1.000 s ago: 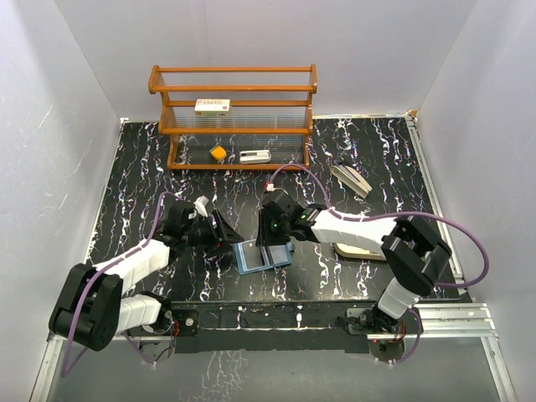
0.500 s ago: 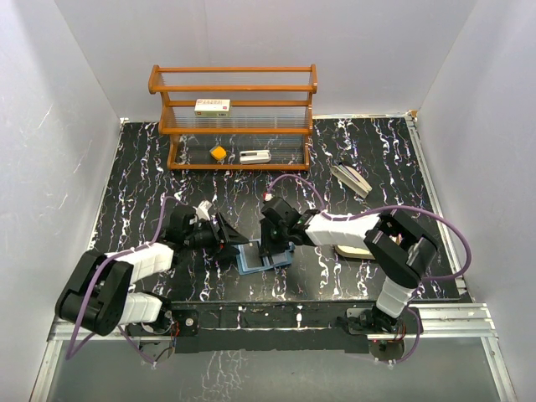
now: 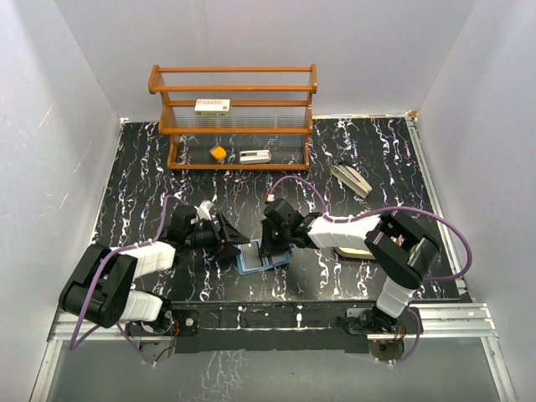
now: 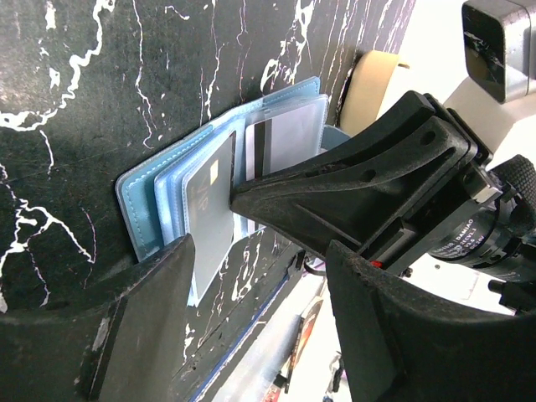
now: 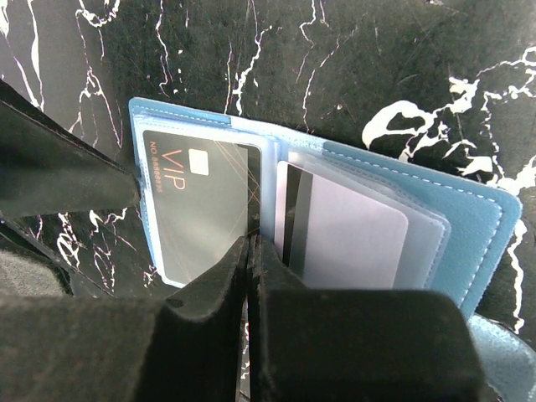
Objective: Put the credit cards into the card holder
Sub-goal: Insert the credit card into the card holder.
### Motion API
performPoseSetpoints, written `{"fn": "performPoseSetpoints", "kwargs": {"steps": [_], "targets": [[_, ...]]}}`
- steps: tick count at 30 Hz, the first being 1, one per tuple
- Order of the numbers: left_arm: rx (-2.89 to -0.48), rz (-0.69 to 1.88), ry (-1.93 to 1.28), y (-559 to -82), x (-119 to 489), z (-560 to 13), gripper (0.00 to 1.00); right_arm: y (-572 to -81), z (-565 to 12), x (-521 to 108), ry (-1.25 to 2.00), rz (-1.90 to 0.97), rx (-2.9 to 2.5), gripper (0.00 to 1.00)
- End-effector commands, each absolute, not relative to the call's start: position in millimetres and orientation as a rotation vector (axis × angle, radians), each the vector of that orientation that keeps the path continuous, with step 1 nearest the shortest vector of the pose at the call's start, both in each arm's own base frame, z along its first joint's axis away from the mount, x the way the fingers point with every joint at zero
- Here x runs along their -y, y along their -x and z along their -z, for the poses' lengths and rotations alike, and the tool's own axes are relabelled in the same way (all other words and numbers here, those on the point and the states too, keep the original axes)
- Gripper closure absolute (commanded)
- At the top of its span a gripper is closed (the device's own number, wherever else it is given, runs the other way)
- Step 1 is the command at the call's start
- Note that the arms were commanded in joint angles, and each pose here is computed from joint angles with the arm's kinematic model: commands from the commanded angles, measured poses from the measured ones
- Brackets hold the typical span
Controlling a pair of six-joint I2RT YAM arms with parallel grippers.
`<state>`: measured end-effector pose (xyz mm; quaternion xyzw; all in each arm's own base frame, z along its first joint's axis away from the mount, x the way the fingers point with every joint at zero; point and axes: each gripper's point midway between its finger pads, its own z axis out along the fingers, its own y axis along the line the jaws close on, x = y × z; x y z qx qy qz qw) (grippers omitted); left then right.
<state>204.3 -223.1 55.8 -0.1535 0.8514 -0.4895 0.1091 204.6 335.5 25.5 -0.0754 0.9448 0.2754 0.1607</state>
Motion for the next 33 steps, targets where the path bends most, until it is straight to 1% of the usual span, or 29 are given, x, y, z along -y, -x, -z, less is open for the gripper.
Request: {"fn": "performPoseSetpoints", "kwargs": {"steps": [1, 10, 19, 33], "targets": [[-2.487, 1.433, 0.396, -206, 224, -62, 0.37, -198, -6, -325, 0.205, -0.732, -2.731, 1.00], [-2.504, 1.392, 0.386, -206, 221, -58, 0.37, -197, -6, -324, 0.200, -0.735, -2.730, 1.00], [-2.467, 1.472, 0.390, -207, 228, -62, 0.39, -195, -1, -323, 0.196, -0.738, -2.736, 1.00], [-2.465, 1.475, 0.352, -207, 233, -64, 0.39, -195, -2, -326, 0.187, -0.766, -2.729, 1.00]]}}
